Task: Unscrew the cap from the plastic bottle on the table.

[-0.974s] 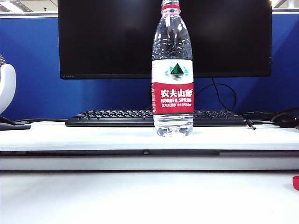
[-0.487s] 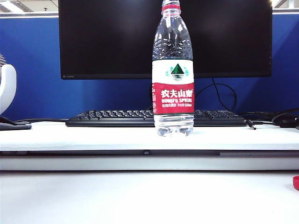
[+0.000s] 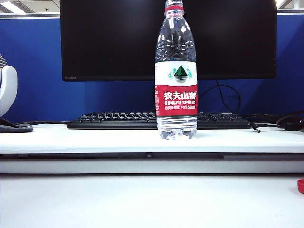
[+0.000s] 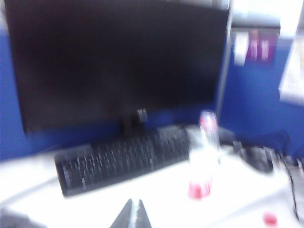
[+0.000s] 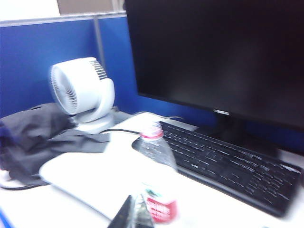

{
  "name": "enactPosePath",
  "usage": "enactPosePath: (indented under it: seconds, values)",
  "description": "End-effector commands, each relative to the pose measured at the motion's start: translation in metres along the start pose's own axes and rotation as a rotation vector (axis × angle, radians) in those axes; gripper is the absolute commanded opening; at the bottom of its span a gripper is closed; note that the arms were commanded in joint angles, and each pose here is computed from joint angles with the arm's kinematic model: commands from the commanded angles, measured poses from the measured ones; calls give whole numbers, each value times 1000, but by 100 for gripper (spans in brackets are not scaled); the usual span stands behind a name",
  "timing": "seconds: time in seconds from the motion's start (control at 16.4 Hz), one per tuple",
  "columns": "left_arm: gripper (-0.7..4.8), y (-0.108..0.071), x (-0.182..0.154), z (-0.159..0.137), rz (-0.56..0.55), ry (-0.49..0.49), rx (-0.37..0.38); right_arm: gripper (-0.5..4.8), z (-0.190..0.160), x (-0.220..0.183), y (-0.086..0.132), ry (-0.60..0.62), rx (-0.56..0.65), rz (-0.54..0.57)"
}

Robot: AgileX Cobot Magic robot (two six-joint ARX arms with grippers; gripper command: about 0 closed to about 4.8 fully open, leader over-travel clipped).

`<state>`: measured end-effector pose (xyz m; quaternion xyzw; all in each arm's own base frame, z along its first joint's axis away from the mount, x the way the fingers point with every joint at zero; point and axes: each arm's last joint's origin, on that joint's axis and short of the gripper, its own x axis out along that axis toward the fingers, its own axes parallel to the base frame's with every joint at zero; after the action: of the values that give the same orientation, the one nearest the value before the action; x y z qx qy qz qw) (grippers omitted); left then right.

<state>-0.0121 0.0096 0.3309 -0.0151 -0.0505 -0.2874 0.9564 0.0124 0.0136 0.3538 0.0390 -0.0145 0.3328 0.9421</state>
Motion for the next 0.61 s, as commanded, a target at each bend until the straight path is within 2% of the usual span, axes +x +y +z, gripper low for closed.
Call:
enactPosePath:
  seconds: [0.06,0.18,0.37,0.43,0.61]
  values:
    - [-5,0,1,-9,-3,97,-1,-6,-6,-11,2,18,5,0]
    - [-5,0,7,-17,-2,122,-14,-6,-13,-17,3,57,15,-3]
    - [-5,-3,28,-41,-47,163,-157,-6,-23,-21,4,145,38,-11]
    - [-5,-4,36,-50,-87,168,-168,-6,-26,-21,4,174,46,-13]
    - [-5,-6,43,-51,-137,100,-232,-6,-30,-22,4,219,57,-16]
